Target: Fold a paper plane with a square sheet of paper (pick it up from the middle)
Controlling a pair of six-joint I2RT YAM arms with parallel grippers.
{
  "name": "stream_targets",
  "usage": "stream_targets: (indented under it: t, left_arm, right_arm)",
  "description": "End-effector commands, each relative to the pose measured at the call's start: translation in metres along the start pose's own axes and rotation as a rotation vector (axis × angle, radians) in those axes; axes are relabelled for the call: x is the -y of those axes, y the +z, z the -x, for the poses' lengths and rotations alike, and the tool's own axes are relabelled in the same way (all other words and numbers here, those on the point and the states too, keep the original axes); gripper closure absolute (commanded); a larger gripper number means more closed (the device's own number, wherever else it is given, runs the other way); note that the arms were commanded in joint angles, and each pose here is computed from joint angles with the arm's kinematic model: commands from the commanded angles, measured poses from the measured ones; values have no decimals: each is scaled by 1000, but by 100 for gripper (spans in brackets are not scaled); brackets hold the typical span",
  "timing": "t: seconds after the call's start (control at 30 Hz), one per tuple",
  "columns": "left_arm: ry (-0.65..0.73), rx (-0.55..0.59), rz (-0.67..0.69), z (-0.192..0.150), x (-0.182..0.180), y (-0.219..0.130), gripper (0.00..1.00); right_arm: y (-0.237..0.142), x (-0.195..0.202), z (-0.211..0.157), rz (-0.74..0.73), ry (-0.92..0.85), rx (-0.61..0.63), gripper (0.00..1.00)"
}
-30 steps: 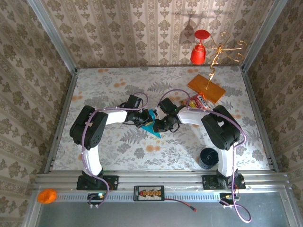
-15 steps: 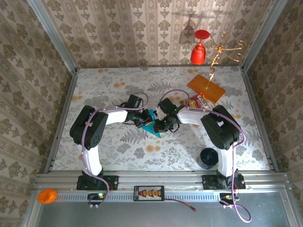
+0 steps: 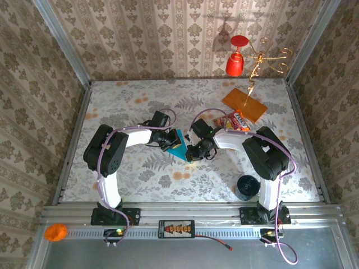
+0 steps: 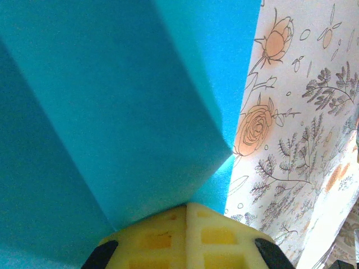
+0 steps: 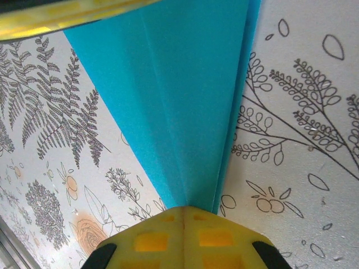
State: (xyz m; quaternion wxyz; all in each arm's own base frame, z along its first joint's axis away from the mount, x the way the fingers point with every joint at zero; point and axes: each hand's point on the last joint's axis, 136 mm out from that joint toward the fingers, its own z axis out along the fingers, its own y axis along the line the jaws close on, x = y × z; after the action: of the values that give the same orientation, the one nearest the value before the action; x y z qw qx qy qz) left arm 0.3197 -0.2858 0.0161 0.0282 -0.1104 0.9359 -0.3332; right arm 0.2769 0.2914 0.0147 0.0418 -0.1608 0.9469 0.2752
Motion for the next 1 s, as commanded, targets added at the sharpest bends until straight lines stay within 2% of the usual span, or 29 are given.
stream_targets:
  t: [0.0,0.33,0.57,0.83,0.97]
  left_arm:
    - [-113,-67,357,-31,-105,15,95]
    - [-103,-71,349,-31,-103,16,95]
    - [-96,-68,342,-30,-100,16,95]
    - [-88,-63,326,-29,-94,17,95]
    - [-84,-61,311,-28,-90,17,95]
  right_arm:
    - [0,21,-39,-72,55,-111,95]
    - [-15,28,-68,-36,86,-89,96]
    - [-37,-2,-20,37,30,75,95]
    - [-18,-11,25,13,36,106,98]
    - [-8,-8,35,3,38,98,98]
